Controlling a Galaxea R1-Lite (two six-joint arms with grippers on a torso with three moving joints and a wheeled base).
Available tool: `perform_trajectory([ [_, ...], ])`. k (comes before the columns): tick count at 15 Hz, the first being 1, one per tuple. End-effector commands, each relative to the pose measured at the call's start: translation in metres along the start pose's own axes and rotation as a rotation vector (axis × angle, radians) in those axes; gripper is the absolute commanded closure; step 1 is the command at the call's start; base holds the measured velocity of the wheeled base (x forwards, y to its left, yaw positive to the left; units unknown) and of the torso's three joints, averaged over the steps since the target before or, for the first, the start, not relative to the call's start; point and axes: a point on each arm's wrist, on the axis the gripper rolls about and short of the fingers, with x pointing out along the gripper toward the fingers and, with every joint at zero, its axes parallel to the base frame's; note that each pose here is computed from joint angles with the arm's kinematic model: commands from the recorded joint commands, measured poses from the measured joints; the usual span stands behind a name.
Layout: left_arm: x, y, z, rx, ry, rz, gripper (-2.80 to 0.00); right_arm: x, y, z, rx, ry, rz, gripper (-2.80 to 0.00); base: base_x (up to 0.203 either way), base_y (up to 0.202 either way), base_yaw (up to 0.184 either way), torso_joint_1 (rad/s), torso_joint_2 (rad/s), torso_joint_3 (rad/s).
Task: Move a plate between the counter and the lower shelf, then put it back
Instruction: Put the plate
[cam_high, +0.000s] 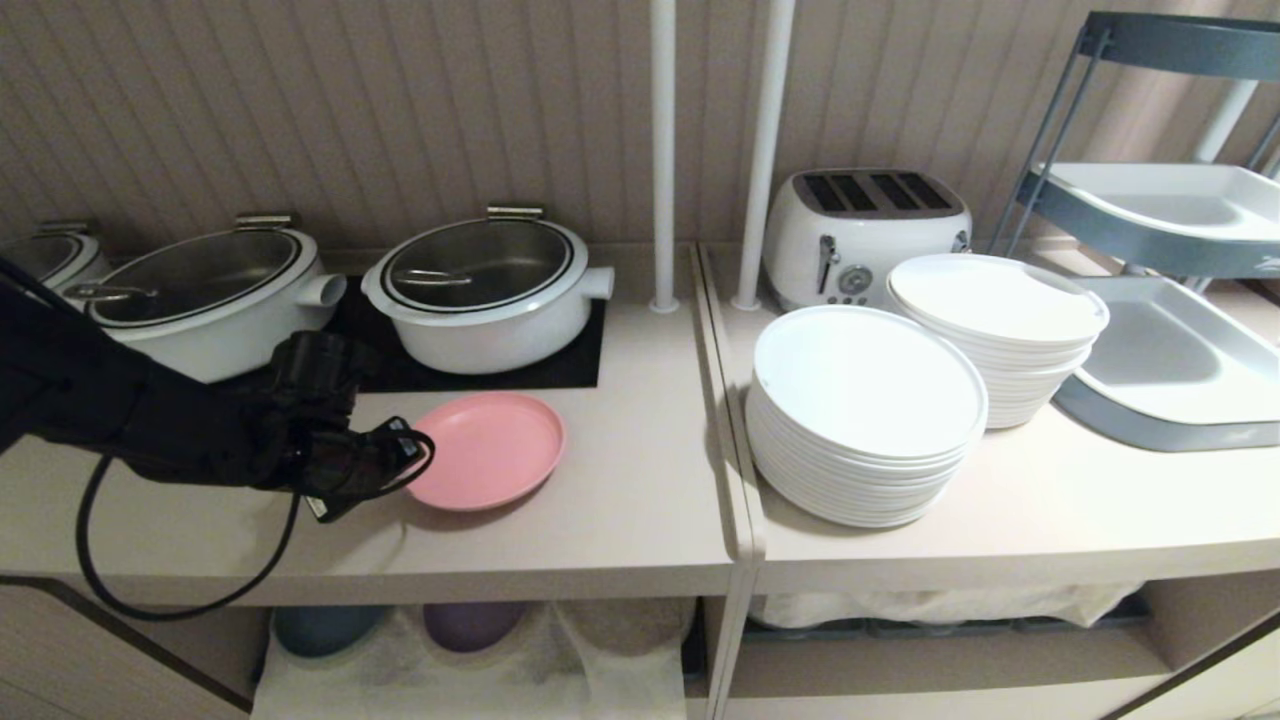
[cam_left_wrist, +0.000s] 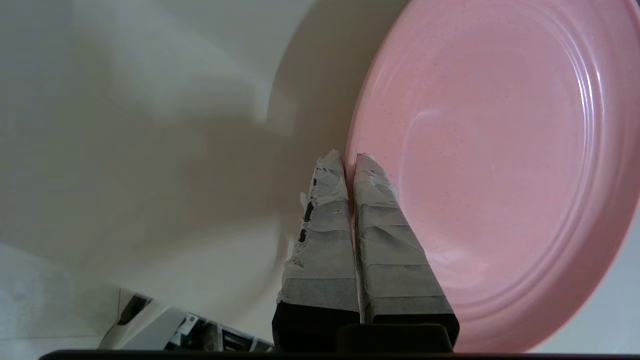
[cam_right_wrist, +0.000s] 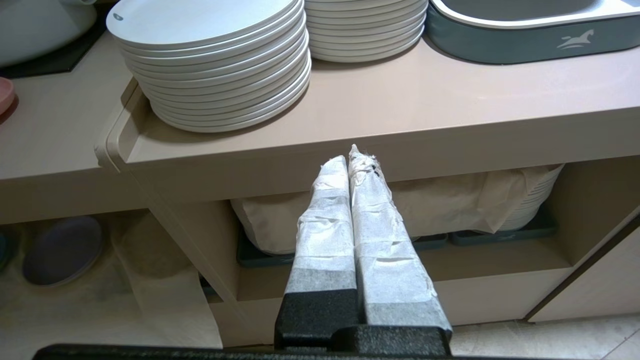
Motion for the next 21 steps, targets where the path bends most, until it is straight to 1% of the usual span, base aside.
perform_trajectory([
  [1, 0.0036, -0.0056, 0.0044, -0.003, -0.012, -0.012, 0.0, 0.0, 0.0, -0.0001, 0.001, 0.001, 0.0, 0.0, 0.0, 0.0, 0.0, 0.0, 0.0, 0.0],
  [4, 0.0066, -0.0105, 0.0076, -0.002, -0.02, -0.025, 0.0, 0.0, 0.0, 0.0001, 0.002, -0.001, 0.0, 0.0, 0.0, 0.0, 0.0, 0.0, 0.0, 0.0],
  [11, 0.0063, -0.0111, 0.0042, 0.005, -0.011, -0.022, 0.0, 0.0, 0.0, -0.0001, 0.001, 0.001, 0.0, 0.0, 0.0, 0.0, 0.0, 0.0, 0.0, 0.0],
  [12, 0.0059, -0.0113, 0.0036, 0.006, -0.01, -0.023, -2.8, 0.0, 0.0, 0.0, 0.001, 0.0, 0.0, 0.0, 0.0, 0.0, 0.0, 0.0, 0.0, 0.0],
  [19, 0.0027, -0.0118, 0.0039, 0.004, -0.019, -0.023, -2.8, 0.0, 0.0, 0.0001, 0.001, -0.001, 0.0, 0.0, 0.0, 0.0, 0.0, 0.0, 0.0, 0.0],
  [21, -0.0028, -0.0122, 0.0051, -0.008, -0.029, -0.028, -2.8, 0.0, 0.0, 0.0001, 0.001, -0.001, 0.0, 0.0, 0.0, 0.0, 0.0, 0.0, 0.0, 0.0],
])
